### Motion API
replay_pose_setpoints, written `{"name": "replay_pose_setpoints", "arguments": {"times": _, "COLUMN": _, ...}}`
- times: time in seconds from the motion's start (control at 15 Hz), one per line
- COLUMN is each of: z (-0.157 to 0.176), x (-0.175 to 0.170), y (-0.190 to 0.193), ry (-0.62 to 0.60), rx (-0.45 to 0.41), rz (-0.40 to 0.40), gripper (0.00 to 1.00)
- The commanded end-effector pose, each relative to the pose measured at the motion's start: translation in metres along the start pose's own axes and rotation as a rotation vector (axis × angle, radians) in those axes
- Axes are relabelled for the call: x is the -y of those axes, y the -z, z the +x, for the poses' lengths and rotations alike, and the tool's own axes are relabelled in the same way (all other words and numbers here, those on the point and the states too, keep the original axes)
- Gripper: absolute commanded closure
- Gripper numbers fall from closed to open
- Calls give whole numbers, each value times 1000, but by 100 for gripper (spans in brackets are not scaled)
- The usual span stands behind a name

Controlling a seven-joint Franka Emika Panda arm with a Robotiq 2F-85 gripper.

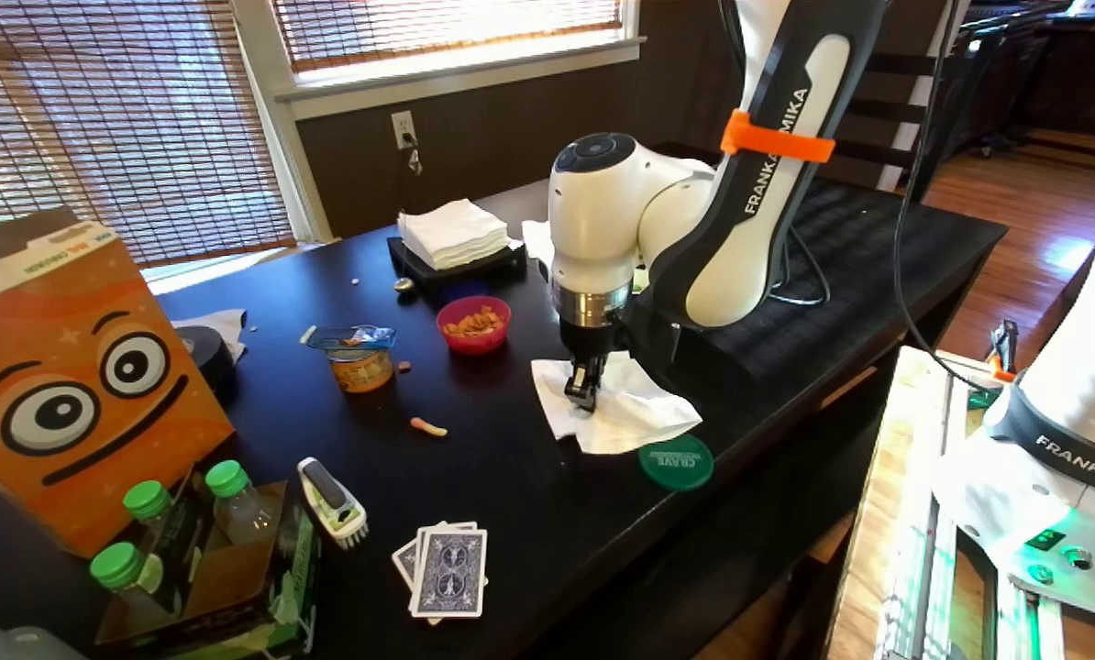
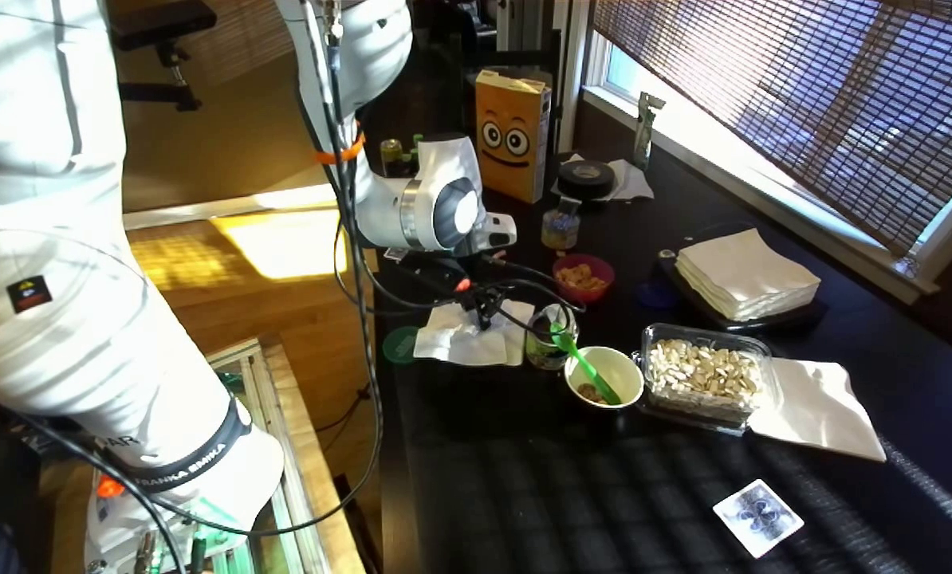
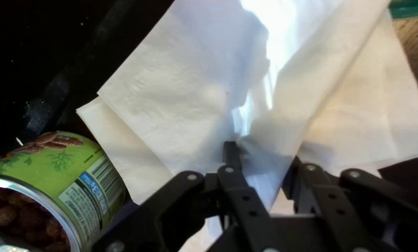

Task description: Pick up the napkin on the left and put it on top of the napkin on the right, move the napkin back to the left and then back to the right.

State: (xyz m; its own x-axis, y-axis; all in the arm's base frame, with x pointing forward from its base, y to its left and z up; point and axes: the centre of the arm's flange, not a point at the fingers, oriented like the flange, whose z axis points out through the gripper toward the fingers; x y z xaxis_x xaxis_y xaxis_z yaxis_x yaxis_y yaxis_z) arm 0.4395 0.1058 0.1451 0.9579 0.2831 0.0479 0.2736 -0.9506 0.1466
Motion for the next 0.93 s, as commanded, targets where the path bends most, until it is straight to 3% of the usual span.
{"name": "replay_pose_setpoints", "arguments": {"times": 0.0, "z": 2, "x": 2, "y": -10, "ry": 8, "rx": -2, "rz": 2, "gripper": 71}}
{"name": "replay_pose_setpoints", "arguments": {"times": 0.27, "z": 1, "x": 2, "y": 1, "ry": 7, "rx": -6, "rz": -11, "gripper": 71}}
{"name": "replay_pose_setpoints", "arguments": {"times": 0.47, "z": 2, "x": 1, "y": 11, "ry": 6, "rx": -14, "rz": -14, "gripper": 82}}
{"name": "replay_pose_setpoints", "arguments": {"times": 0.73, "z": 3, "x": 1, "y": 16, "ry": 9, "rx": -20, "rz": -16, "gripper": 65}}
{"name": "replay_pose_setpoints", "arguments": {"times": 0.87, "z": 4, "x": 2, "y": 20, "ry": 10, "rx": -26, "rz": -18, "gripper": 71}}
